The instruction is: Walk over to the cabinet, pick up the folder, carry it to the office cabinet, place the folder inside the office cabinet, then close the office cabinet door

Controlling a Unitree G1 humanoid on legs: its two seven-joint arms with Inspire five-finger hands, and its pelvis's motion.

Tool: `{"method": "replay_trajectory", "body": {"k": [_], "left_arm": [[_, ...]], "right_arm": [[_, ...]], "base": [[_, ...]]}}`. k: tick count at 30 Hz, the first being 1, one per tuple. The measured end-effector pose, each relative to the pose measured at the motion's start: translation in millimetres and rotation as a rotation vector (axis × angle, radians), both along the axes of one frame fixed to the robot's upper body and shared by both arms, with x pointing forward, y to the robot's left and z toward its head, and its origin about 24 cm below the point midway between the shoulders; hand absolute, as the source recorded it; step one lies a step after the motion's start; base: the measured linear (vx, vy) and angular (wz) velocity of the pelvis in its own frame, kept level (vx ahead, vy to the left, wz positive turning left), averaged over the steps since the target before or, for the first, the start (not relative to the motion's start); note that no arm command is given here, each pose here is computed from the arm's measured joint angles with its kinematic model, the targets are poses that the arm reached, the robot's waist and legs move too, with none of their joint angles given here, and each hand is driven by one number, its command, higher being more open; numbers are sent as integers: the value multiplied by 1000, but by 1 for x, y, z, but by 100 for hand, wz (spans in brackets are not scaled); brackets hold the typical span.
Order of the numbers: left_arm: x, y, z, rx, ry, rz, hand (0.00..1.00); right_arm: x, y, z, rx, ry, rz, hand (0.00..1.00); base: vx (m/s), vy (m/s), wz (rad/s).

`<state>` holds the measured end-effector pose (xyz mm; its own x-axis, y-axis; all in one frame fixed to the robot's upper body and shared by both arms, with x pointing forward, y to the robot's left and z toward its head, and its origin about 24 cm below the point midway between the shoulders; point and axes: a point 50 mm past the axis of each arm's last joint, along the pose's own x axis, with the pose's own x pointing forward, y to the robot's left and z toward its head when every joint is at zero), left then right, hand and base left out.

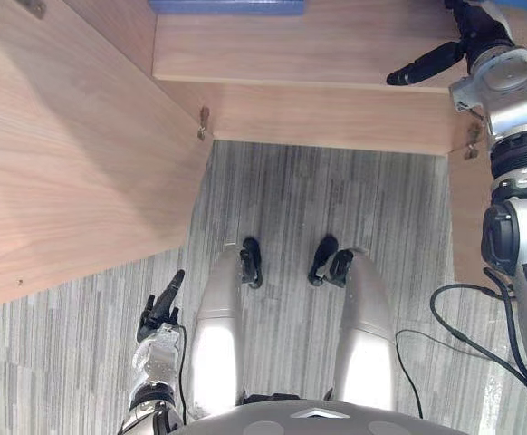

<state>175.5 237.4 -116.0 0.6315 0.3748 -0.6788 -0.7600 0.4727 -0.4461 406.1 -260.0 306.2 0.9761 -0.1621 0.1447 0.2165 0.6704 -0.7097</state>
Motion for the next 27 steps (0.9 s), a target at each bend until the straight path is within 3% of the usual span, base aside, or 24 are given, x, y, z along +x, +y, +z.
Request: {"method": "replay_trajectory", "body": {"k": [11,27], "left_arm": [[4,20,9,56,-46,-38,100],[2,14,4,42,-28,-79,100]], "right_arm": [[-11,-10,-13,-159,66,128,100],[-13,-10,-62,-222,177,162,100]], "base": [[-51,8,-4],[-19,4,-2]]}}
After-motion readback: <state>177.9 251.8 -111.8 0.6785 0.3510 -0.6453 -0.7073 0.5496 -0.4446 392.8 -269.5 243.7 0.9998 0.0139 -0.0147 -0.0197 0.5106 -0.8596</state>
